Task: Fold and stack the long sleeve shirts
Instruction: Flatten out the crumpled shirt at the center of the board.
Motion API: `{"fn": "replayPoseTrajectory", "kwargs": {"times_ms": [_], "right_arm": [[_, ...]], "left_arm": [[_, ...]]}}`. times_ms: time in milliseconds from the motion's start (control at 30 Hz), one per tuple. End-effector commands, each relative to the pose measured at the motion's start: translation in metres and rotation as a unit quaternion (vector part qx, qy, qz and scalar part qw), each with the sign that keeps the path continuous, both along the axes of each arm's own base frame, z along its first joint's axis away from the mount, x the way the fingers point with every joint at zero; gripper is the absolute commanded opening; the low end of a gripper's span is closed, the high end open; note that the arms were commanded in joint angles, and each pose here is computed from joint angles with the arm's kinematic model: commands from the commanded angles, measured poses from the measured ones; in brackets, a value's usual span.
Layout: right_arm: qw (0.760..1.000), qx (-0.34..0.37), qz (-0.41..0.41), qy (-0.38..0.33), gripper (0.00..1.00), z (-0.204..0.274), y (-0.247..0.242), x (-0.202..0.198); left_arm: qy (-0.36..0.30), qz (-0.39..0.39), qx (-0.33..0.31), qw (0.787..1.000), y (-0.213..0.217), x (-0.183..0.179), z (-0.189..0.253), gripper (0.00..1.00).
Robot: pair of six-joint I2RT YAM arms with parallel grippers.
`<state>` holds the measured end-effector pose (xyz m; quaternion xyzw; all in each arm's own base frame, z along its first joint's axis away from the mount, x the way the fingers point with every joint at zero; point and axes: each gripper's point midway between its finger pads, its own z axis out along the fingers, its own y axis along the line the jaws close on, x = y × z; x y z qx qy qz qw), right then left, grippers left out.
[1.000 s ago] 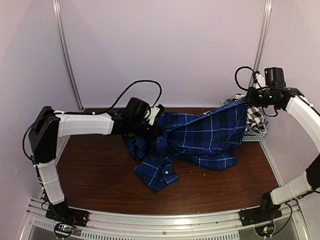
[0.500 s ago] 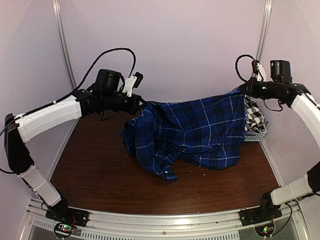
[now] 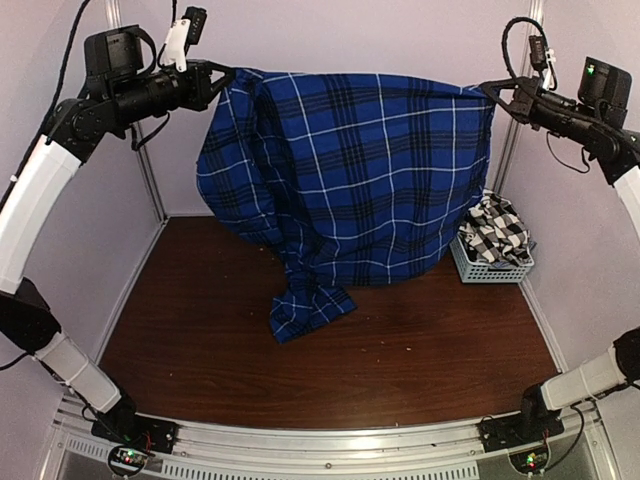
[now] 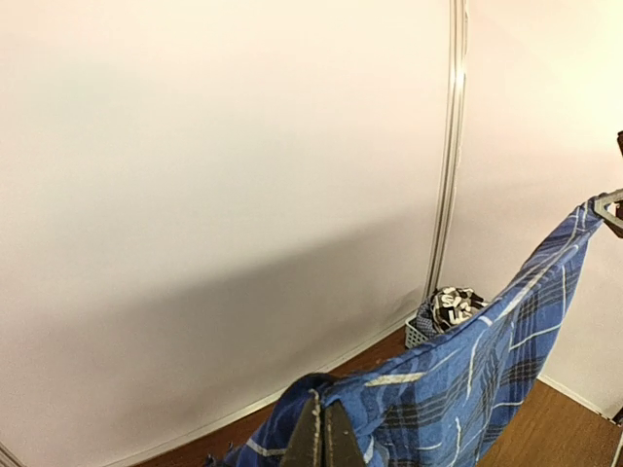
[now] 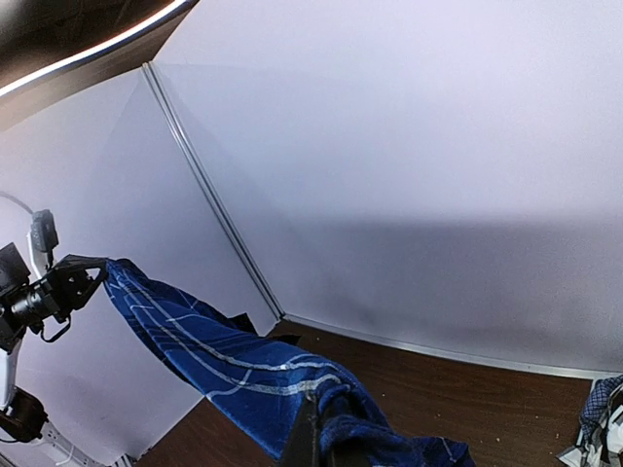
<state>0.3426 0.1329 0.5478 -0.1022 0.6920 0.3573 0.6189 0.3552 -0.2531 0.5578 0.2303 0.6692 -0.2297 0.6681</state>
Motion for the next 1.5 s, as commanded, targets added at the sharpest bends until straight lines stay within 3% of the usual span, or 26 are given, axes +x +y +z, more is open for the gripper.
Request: {"fn": "replayPoseTrajectory", "kwargs": {"times_ms": [0,367,767,900,1033,1167,1333,1467], "right_arm": [[0.999,0.021,0.031,-0.014,0.00,0.018,0.006,-0.022],[0.990,0.060,0.127,-0.012,0.00,0.030,0.029,-0.091],[0.966,0.136,0.214,-0.055,0.00,0.082,0.022,-0.219],[0.962,0.152,0.222,-0.048,0.00,0.078,0.019,-0.233],[0.967,0.156,0.202,-0.019,0.00,0.062,0.019,-0.218],[0.981,0.139,0.125,0.045,0.00,0.017,0.014,-0.162],[0.986,0.109,0.025,0.126,0.00,-0.071,0.006,-0.080],[0.978,0.065,-0.053,0.189,0.00,-0.158,-0.002,-0.007]], "left_arm": [[-0.011,-0.005,0.006,1.000,0.017,-0.024,0.012,0.00],[-0.001,-0.126,-0.057,0.990,0.032,-0.121,0.024,0.00],[-0.066,-0.228,-0.151,0.960,0.087,-0.254,0.079,0.00],[-0.059,-0.233,-0.159,0.958,0.092,-0.263,0.077,0.00],[-0.047,-0.186,-0.151,0.970,0.095,-0.243,0.071,0.00],[0.002,-0.093,-0.109,0.990,0.089,-0.184,0.040,0.00],[0.065,0.005,-0.016,0.998,0.058,-0.082,-0.033,0.00],[0.141,0.091,0.068,0.984,0.036,0.021,-0.132,0.00]]}}
